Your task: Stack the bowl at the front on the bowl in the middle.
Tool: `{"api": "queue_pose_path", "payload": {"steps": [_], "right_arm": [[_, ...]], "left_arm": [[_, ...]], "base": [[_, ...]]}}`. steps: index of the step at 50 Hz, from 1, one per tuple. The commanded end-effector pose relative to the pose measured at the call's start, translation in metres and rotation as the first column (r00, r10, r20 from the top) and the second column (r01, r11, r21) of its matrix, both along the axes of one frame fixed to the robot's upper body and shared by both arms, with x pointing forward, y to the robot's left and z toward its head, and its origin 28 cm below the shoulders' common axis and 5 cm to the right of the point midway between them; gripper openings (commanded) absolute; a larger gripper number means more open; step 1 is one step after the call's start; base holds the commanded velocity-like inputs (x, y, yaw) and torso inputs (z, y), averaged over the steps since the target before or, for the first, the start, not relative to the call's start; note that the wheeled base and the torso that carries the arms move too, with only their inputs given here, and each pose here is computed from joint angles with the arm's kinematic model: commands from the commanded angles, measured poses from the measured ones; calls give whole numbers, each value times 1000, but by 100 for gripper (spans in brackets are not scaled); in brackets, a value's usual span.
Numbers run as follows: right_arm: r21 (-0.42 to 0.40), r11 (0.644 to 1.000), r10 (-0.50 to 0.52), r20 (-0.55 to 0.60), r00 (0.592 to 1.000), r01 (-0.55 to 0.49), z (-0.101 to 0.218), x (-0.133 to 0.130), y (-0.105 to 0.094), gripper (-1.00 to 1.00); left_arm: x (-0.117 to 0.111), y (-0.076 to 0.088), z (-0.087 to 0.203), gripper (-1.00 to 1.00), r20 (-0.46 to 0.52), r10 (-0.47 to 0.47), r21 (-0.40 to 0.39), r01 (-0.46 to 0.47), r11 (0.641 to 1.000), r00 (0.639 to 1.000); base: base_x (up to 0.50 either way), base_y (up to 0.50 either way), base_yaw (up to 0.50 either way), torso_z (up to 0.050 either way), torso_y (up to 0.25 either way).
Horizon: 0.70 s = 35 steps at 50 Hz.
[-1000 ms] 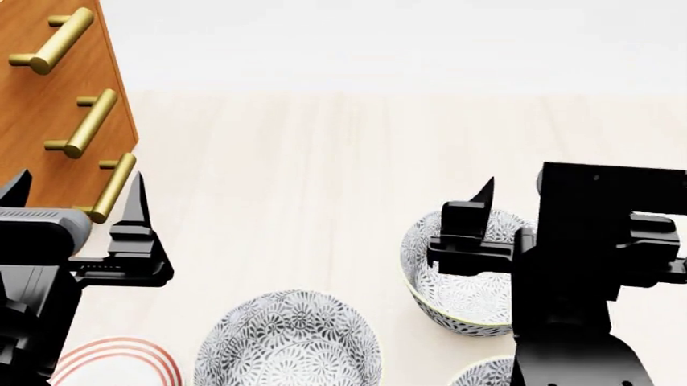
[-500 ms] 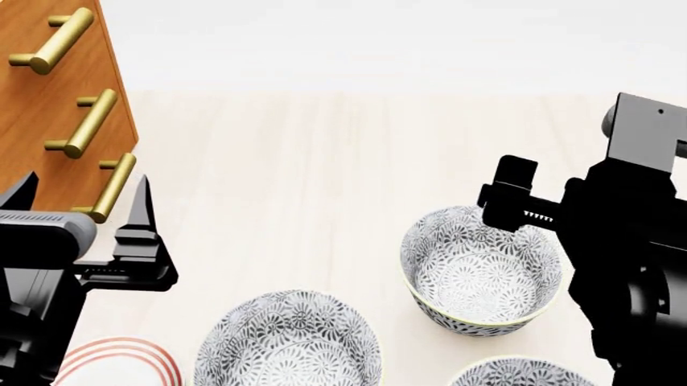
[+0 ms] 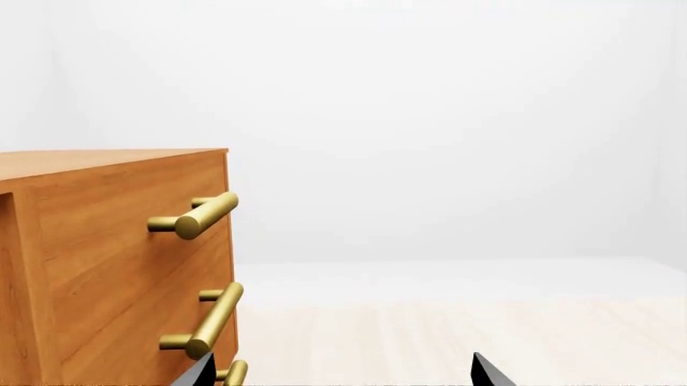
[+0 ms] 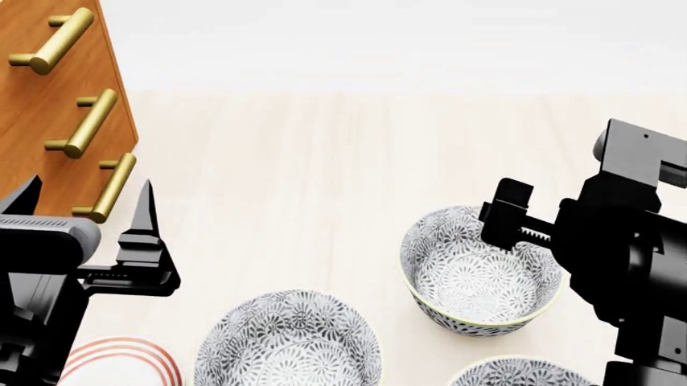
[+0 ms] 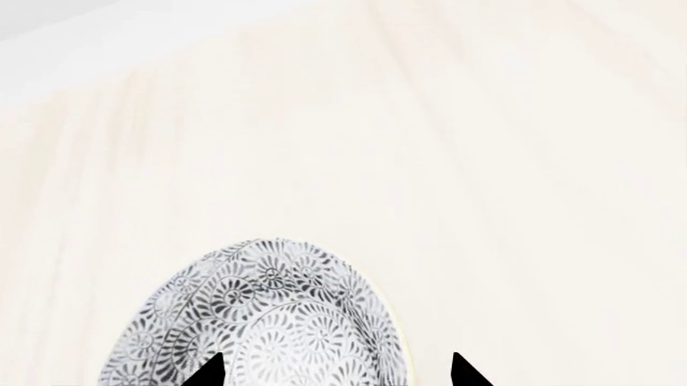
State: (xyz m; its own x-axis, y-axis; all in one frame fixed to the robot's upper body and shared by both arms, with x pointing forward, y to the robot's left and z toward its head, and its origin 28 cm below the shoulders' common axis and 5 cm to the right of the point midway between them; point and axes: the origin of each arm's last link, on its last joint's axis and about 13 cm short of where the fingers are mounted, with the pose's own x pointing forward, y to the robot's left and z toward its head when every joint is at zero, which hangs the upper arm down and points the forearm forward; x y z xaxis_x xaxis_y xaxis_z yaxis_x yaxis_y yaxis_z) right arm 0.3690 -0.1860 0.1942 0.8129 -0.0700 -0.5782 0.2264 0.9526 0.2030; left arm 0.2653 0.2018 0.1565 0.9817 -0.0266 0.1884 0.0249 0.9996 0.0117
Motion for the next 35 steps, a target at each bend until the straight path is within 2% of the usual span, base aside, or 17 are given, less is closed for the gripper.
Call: {"api": "queue_pose_path", "payload": {"steps": [1,16,17,35], "right_arm": [[12,1000,-16,-44,999,17,-11,4,-4,100],[22,998,-54,-83,995,56,-25,10,-11,100],[11,999,-30,-129,991,32,-39,11,-10,100],[17,999,-24,-160,987,27,-49,16,-10,100]], "left_arm": [[0,0,-2,100,-4,-1,4,1,1000,1000],[1,0,-4,100,-10,2,6,-2,1000,1000],[0,0,-4,100,-13,-2,11,2,1000,1000],[0,-1,-5,100,-16,-4,13,4,1000,1000]], "base": [[0,0,0,0,0],[0,0,0,0,0],[0,0,0,0,0],[0,0,0,0,0]]}}
